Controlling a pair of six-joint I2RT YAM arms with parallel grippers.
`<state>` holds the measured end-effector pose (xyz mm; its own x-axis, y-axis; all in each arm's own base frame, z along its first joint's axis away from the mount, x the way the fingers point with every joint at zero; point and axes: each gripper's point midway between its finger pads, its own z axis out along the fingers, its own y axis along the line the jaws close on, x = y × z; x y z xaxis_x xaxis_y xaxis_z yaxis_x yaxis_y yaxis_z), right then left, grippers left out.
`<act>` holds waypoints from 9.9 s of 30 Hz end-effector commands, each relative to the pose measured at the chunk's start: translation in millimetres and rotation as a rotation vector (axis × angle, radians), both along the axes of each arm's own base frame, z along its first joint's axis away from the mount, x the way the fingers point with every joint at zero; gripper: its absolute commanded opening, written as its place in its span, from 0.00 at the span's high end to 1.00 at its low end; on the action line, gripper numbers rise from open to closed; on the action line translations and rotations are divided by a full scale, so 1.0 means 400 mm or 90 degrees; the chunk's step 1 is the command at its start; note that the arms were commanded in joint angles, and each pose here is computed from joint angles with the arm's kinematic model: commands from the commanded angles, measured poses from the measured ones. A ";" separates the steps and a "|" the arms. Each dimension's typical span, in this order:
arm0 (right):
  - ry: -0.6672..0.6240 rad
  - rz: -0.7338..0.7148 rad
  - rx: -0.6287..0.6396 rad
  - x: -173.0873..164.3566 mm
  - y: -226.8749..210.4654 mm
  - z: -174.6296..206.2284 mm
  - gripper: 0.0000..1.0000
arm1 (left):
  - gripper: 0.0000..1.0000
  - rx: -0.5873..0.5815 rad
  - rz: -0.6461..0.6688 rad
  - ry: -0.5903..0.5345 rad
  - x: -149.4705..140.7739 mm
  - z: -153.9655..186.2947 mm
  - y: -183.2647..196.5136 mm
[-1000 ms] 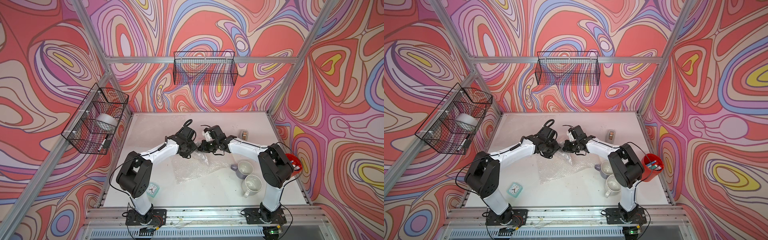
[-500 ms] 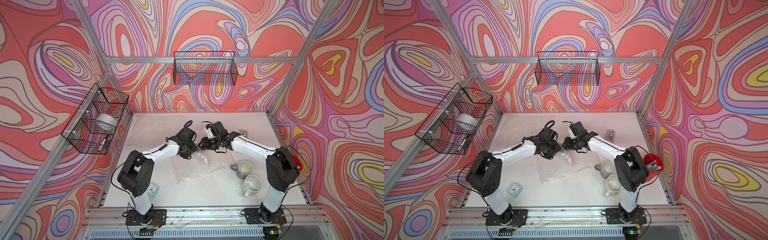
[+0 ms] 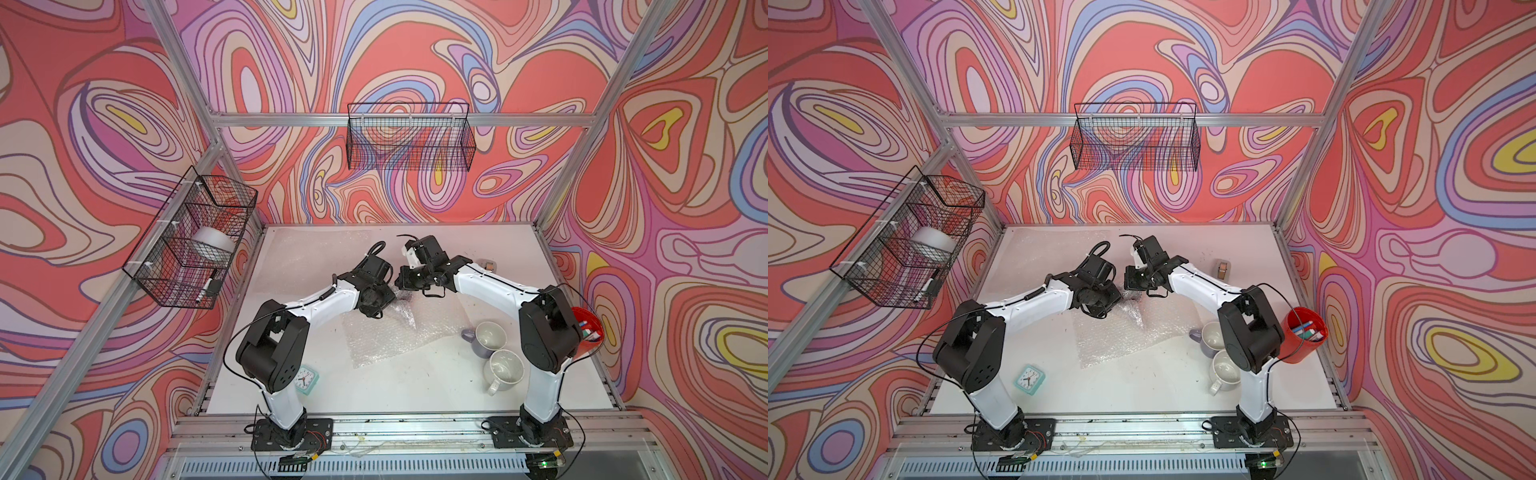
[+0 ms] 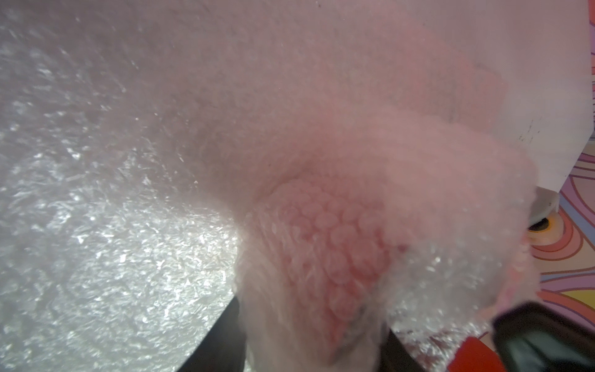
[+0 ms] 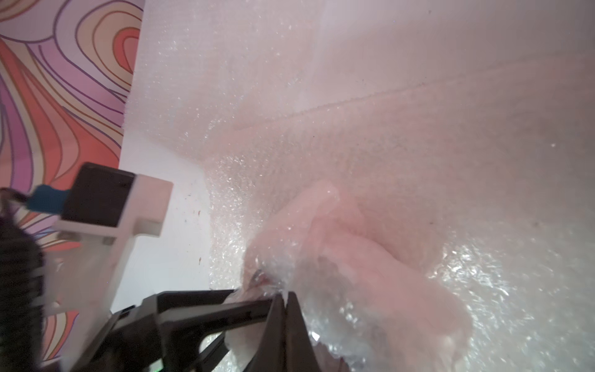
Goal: Wrap mugs in bubble wrap
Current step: Stick the tape on the bubble wrap, then pick up the bubble wrap from the bubble wrap, then place the bubble wrap at the center of the board, then adjust the bubble wrap at the center of the board, then pick up the mug from the center of the board.
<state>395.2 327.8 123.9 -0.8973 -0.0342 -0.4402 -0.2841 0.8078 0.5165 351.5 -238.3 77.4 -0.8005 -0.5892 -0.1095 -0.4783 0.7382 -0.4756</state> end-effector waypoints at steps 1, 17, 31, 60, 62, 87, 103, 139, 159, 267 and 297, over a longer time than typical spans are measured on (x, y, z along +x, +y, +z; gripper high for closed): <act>0.038 -0.004 -0.025 -0.003 -0.009 -0.058 1.00 | 0.49 0.025 0.013 0.035 -0.015 -0.049 0.025; -0.050 -0.023 0.054 0.061 -0.018 0.071 1.00 | 0.49 0.022 0.013 0.038 -0.016 -0.054 0.023; 0.032 -0.007 -0.019 0.087 -0.017 -0.093 1.00 | 0.49 0.024 0.015 0.038 -0.019 -0.054 0.026; 0.114 0.083 0.050 -0.121 0.013 -0.057 1.00 | 0.52 -0.001 0.016 0.035 -0.010 -0.051 0.007; 0.137 0.075 0.001 -0.125 -0.004 -0.100 1.00 | 0.52 0.001 0.017 0.035 -0.010 -0.051 0.008; -0.115 -0.021 -0.119 -0.159 -0.188 0.058 0.49 | 0.40 0.004 0.007 -0.051 0.023 0.086 0.038; -0.097 0.150 -0.222 -0.252 -0.038 -0.084 0.13 | 0.39 0.047 0.080 -0.101 -0.036 0.138 0.236; -0.192 -0.010 -0.265 -0.001 -0.125 0.073 1.00 | 0.02 0.066 -0.163 -0.265 0.028 0.207 0.170; -0.072 -0.281 -0.358 0.478 -0.664 -0.018 1.00 | 0.00 0.121 -0.320 -0.284 0.025 0.133 0.026; 0.112 -0.427 -0.117 -0.190 -0.759 0.110 0.40 | 0.00 -0.046 -0.876 -0.625 -0.191 0.190 -0.451; 0.059 -0.502 -0.082 -0.204 -0.876 0.204 0.42 | 0.46 0.041 -1.289 -0.638 -0.267 0.014 -0.613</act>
